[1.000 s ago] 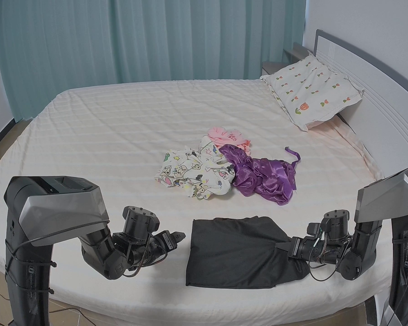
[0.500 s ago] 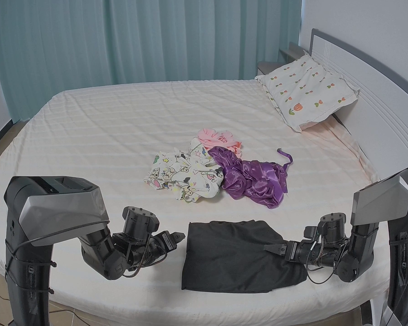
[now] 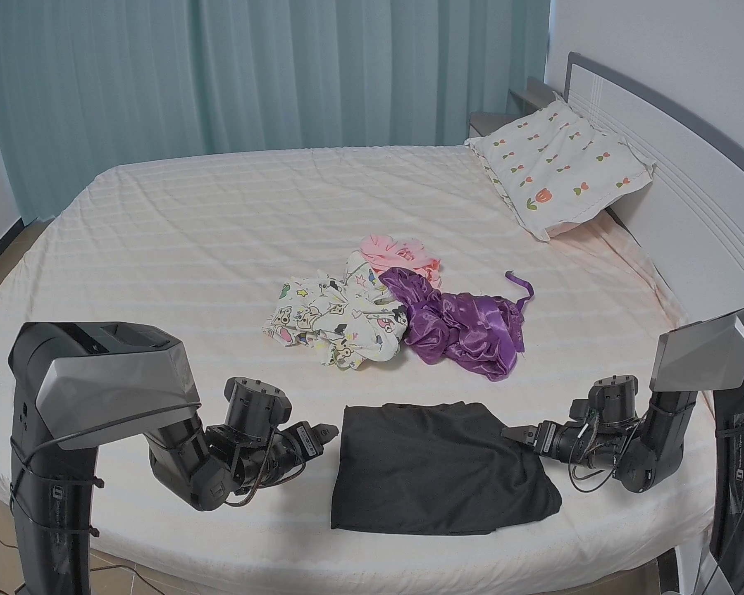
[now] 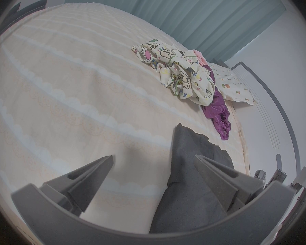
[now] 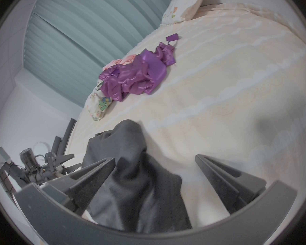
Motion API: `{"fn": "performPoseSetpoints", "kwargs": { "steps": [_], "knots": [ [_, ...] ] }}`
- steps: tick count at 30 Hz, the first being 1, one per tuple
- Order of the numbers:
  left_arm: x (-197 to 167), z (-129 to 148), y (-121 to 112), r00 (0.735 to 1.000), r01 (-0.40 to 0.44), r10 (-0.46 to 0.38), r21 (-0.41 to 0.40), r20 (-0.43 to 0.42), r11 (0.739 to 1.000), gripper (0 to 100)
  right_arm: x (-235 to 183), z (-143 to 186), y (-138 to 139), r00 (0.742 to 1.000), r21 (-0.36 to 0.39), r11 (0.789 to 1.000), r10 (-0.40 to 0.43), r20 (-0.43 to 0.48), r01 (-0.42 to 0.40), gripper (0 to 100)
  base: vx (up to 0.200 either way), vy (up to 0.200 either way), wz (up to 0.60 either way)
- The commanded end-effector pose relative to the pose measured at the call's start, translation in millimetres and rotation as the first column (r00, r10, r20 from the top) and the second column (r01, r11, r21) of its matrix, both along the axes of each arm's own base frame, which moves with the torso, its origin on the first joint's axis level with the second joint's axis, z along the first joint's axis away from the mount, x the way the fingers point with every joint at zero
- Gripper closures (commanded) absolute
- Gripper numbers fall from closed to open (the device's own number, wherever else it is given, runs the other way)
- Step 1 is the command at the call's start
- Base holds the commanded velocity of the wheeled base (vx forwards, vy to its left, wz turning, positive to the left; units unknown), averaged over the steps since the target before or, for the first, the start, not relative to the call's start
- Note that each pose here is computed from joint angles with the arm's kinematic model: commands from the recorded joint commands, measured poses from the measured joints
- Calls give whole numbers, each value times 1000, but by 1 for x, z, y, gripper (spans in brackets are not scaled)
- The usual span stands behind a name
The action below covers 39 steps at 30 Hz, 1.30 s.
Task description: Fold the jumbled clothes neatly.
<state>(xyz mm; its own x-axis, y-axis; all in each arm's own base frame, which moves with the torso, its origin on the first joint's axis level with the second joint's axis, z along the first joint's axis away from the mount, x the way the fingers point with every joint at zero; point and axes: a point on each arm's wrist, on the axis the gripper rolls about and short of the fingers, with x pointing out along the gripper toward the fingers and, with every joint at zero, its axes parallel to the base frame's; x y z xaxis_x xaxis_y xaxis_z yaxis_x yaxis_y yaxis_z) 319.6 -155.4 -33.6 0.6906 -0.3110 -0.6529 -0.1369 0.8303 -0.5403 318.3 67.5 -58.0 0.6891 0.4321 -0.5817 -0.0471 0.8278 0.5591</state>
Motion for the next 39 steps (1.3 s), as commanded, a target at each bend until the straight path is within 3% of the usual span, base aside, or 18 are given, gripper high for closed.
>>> {"fn": "performPoseSetpoints", "kwargs": {
  "steps": [1, 10, 17, 25, 32, 33, 39],
  "knots": [
    [0, -2, 0, 1000, -1, 1, 3, -4, 1000, 0, 6, -1, 1, 1000, -11, 1000, -18, 11, 18, 0, 0, 0, 0],
    [1, -1, 0, 1000, -1, 1, 1, -1, 1000, 0, 8, 15, -10, 997, 30, 996, -80, 21, 80, 0, 0, 0, 0],
    [1, -2, 0, 1000, -1, 1, 2, -3, 1000, 0, 8, 6, -18, 995, 2, 995, -98, -36, 98, 0, 0, 0, 0],
    [1, -2, 0, 1000, -2, 2, 5, -1, 1000, 0, 7, -4, -5, 1000, -100, 995, -30, -9, 29, 0, 0, 0, 0],
    [0, -2, -1, 1000, -3, 3, 9, 1, 1000, 0, 5, -2, 13, 1000, -101, 995, 23, -7, -24, 0, 0, 0, 0],
    [0, -2, -1, 1000, -3, 3, 9, 1, 1000, 0, 6, -2, 13, 1000, -100, 995, 24, -7, -25, 100, 0, 0, 0],
    [0, -2, -1, 1000, -3, 3, 9, 1, 1000, 0, 4, 3, 10, 1000, -94, 996, 4, -17, -6, 100, 0, 0, 0]
  ]
}}
